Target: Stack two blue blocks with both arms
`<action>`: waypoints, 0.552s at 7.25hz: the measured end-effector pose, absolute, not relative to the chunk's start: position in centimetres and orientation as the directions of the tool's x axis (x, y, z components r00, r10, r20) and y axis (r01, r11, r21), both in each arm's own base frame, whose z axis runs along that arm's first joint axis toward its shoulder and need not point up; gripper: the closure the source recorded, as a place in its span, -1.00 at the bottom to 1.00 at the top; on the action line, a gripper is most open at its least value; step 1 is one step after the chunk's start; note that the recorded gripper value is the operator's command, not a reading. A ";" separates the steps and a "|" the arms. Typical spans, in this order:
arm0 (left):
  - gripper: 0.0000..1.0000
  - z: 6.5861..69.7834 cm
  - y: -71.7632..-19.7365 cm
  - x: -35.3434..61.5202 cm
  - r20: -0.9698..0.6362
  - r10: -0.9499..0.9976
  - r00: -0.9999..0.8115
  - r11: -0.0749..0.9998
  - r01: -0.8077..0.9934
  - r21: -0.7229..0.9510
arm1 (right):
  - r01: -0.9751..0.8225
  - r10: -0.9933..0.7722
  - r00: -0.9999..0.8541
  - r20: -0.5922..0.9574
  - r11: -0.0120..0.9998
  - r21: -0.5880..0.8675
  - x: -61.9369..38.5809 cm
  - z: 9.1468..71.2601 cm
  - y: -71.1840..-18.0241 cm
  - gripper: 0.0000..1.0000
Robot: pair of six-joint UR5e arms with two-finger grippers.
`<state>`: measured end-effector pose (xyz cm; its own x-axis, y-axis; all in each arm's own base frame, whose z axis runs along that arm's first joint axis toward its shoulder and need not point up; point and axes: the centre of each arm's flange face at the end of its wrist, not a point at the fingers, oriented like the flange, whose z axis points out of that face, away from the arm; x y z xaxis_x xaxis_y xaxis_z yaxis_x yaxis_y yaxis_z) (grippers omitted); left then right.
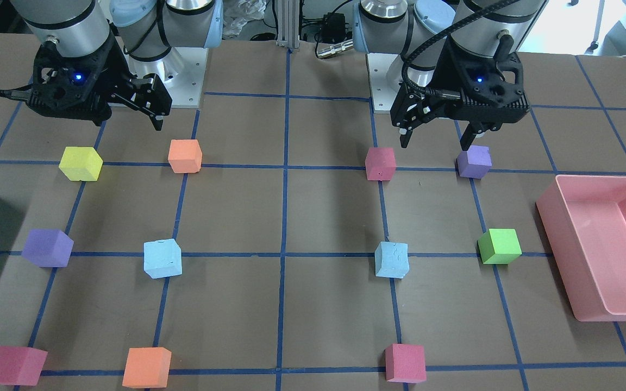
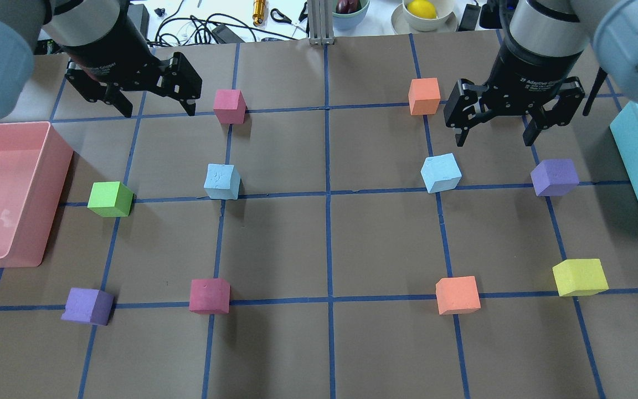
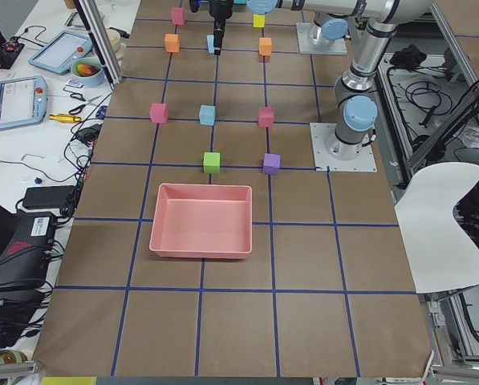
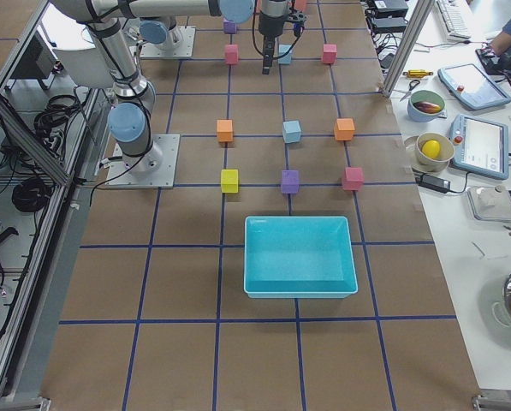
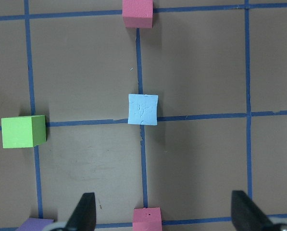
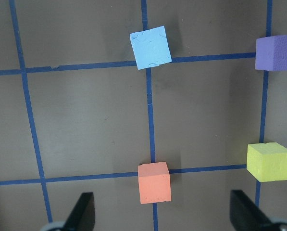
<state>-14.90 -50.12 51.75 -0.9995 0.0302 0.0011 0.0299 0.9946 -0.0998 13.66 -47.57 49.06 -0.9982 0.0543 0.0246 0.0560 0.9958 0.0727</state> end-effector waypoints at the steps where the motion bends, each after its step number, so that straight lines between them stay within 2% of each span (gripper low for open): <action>1: -1.00 51.7 -50.1 -14.9 0.000 0.030 -1.000 0.995 0.030 -0.097 | 0.055 0.053 -0.998 0.026 0.996 0.075 13.6 49.0 -47.5 -1.00; 4: -1.00 51.7 -50.1 -14.9 0.004 0.033 -0.999 0.995 0.032 -0.096 | 0.053 0.051 -0.998 0.025 0.996 0.074 13.7 49.0 -47.6 -1.00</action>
